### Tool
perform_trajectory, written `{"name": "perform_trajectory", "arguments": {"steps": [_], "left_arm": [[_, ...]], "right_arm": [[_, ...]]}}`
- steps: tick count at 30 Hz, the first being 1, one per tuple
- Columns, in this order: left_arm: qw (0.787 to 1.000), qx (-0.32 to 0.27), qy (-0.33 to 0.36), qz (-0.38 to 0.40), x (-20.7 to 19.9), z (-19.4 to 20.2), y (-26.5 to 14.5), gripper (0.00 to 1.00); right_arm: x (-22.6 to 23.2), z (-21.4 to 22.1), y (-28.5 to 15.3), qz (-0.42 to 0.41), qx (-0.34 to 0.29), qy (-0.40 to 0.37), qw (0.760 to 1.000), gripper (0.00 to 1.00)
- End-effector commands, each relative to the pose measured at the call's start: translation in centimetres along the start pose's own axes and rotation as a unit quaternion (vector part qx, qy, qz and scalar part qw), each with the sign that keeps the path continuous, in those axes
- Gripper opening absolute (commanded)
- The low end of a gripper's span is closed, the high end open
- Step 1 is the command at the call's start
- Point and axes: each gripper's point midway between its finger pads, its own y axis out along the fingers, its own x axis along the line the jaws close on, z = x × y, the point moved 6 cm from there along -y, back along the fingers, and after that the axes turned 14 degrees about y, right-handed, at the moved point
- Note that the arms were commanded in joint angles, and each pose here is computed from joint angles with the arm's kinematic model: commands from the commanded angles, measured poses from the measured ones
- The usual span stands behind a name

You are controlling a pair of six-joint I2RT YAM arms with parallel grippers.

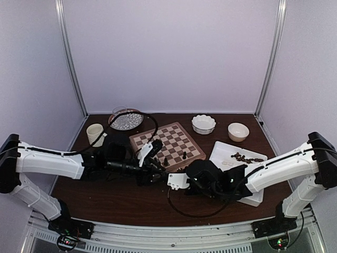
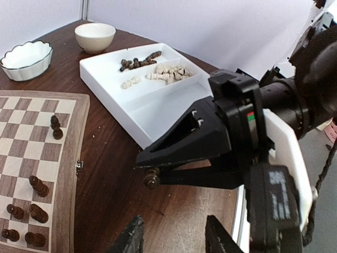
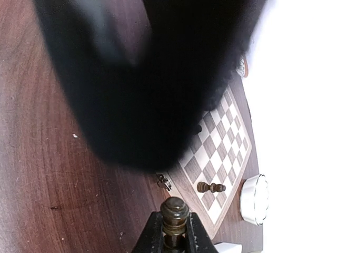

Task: Set up the chess pieces on the board
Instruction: Pass from the left arm to the right, then pass from the right arm to the left

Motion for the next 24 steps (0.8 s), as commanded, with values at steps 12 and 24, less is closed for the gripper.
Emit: {"name": "perform_trajectory", "arguments": {"steps": [12,24], "left_arm": [[0.974,-0.088,-0.022,-0.208,3.3,-0.2,-7.0,0.42],[0.930,-0.130,-0.025,-0.343,4.4,0.8,-11.5,0.47]], "right_arm": [[-6.5,0.6,-0.5,-0.076,-0.140,0.329,0.931,0.00],[-7.1,1.2,5.0,-0.045,-0.190,0.452,0.870,0.00]]}}
